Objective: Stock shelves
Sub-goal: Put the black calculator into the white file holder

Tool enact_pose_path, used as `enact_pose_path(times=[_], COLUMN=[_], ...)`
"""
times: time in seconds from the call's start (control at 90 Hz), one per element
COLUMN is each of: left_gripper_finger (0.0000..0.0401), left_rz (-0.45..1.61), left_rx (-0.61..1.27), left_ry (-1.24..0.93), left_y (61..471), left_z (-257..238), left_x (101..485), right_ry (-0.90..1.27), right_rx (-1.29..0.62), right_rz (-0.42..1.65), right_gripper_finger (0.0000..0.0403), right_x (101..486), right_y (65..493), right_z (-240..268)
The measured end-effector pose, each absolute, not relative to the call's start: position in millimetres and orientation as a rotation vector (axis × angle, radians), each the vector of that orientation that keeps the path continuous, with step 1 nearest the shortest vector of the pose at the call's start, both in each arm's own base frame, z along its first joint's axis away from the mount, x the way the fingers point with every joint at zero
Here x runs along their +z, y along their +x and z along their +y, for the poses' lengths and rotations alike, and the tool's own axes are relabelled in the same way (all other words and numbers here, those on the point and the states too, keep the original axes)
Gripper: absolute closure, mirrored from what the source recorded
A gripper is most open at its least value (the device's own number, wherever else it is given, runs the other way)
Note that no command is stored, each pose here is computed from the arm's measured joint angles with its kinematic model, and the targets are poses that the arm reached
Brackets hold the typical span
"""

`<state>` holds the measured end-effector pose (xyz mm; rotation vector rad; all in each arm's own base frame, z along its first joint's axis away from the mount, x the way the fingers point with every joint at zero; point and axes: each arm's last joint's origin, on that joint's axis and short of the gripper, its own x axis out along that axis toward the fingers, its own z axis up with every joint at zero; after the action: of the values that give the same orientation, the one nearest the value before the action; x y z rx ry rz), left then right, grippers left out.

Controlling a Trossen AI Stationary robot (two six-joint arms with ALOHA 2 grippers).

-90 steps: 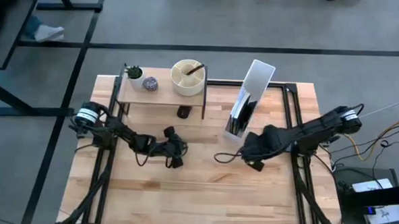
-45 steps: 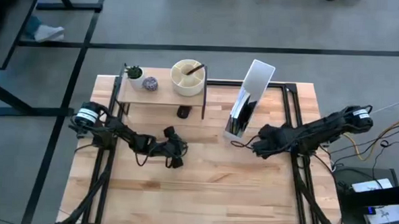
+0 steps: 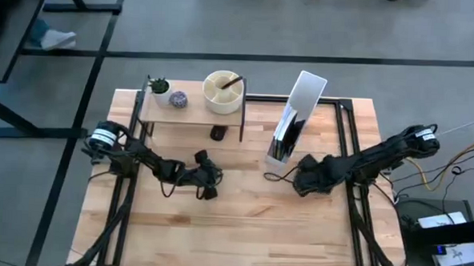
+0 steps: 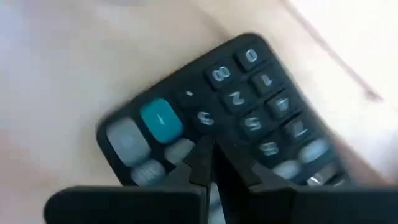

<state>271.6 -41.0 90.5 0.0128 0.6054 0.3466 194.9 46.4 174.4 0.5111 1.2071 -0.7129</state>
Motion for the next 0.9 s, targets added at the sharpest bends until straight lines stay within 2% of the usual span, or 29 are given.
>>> enact_pose_path(times=[0.089, 0.233, 0.422, 0.678, 0.778, 0.9], left_gripper_finger=[0.0335, 0.0335, 0.0335, 0.0335, 0.0335, 0.0335], left_rz=[0.604, 0.603, 0.603, 0.603, 0.604, 0.605], left_rx=[0.344, 0.343, 0.344, 0.344, 0.347, 0.35], left_ry=[0.011, 0.01, 0.008, 0.002, -0.002, -0.003], left_y=[272, 272, 272, 271, 270, 267], left_z=[-41, -41, -41, -42, -42, -41], left_x=[91, 91, 90, 90, 89, 88], right_ry=[0.558, 0.714, 0.933, 1.138, 1.191, 1.212], right_rx=[-0.651, -0.673, -0.822, -0.956, -1.0, -1.072], right_rz=[1.154, 1.183, 1.221, 1.326, 1.305, 1.291], right_gripper_finger=[0.0403, 0.0392, 0.0329, 0.0225, 0.0211, 0.0212], right_x=[195, 224, 246, 233, 220, 200], right_y=[207, 209, 197, 183, 181, 175], right_z=[56, 66, 88, 105, 106, 102])
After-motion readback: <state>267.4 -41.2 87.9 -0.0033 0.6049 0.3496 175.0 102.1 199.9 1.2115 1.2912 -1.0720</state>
